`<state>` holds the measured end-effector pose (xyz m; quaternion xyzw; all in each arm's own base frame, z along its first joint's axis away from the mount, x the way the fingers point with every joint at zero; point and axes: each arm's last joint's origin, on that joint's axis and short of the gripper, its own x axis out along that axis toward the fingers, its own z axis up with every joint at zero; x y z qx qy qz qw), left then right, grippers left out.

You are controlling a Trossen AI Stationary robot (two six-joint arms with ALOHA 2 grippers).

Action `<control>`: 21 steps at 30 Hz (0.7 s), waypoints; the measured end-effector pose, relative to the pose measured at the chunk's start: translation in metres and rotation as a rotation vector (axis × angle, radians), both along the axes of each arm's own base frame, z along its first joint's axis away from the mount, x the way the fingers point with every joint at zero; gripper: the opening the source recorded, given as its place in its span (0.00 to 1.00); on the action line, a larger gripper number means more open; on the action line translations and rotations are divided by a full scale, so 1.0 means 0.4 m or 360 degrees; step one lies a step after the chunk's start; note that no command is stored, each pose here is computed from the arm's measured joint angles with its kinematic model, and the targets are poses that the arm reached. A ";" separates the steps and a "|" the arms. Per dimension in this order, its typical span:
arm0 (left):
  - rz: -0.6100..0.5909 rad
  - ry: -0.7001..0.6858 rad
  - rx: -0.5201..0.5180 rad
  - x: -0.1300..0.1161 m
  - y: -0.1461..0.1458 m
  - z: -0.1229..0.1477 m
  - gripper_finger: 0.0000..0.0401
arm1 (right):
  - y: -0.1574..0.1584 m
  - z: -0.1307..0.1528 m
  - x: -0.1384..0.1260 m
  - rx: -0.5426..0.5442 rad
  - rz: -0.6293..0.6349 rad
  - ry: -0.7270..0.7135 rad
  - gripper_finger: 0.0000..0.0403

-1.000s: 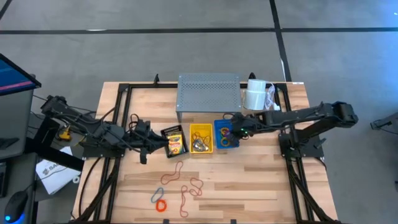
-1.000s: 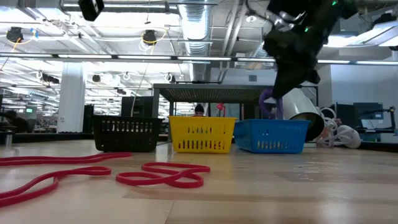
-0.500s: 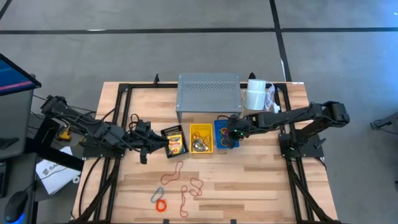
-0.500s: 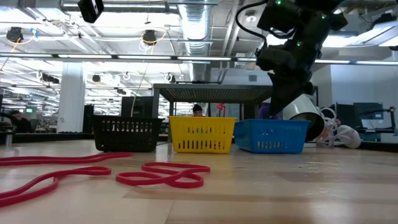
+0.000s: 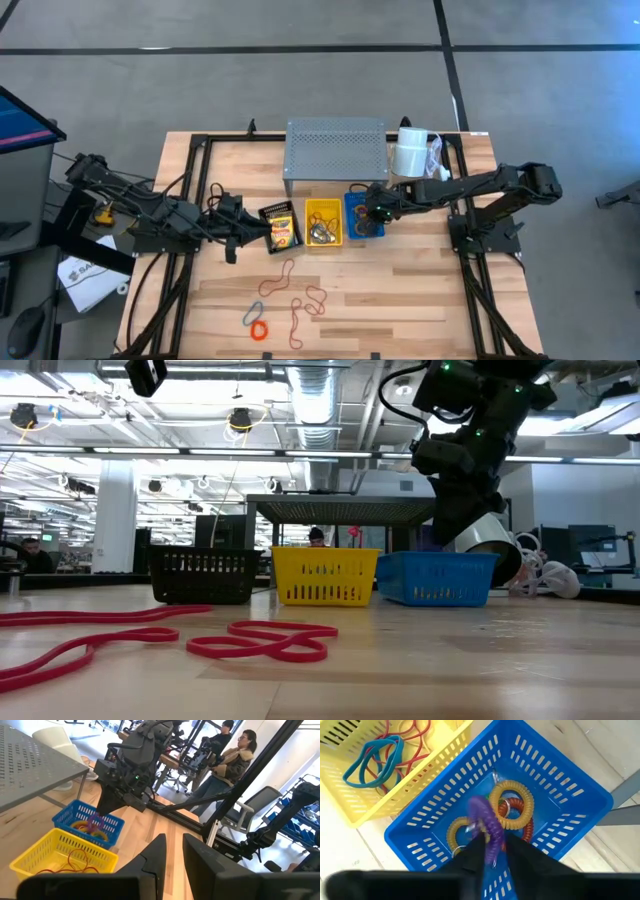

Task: Pick & Place Office Desk Supplies
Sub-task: Put the purple spring keychain into the blue basket, then put the blue rubber band into the yellow basket

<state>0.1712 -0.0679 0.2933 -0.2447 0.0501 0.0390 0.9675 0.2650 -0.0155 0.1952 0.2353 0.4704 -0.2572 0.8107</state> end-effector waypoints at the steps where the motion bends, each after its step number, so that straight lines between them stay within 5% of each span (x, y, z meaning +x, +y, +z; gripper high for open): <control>1: 0.0000 0.0000 0.0001 0.000 0.000 0.000 0.15 | -0.002 0.000 0.000 -0.0001 -0.0003 0.0000 0.24; 10: -0.0001 0.0002 0.0011 0.000 0.000 0.000 0.15 | -0.020 0.000 -0.001 0.0086 -0.0018 -0.0007 0.59; 21: -0.0001 0.0001 0.0004 0.000 0.000 0.000 0.15 | 0.000 0.006 0.013 0.0299 0.0201 -0.0104 0.53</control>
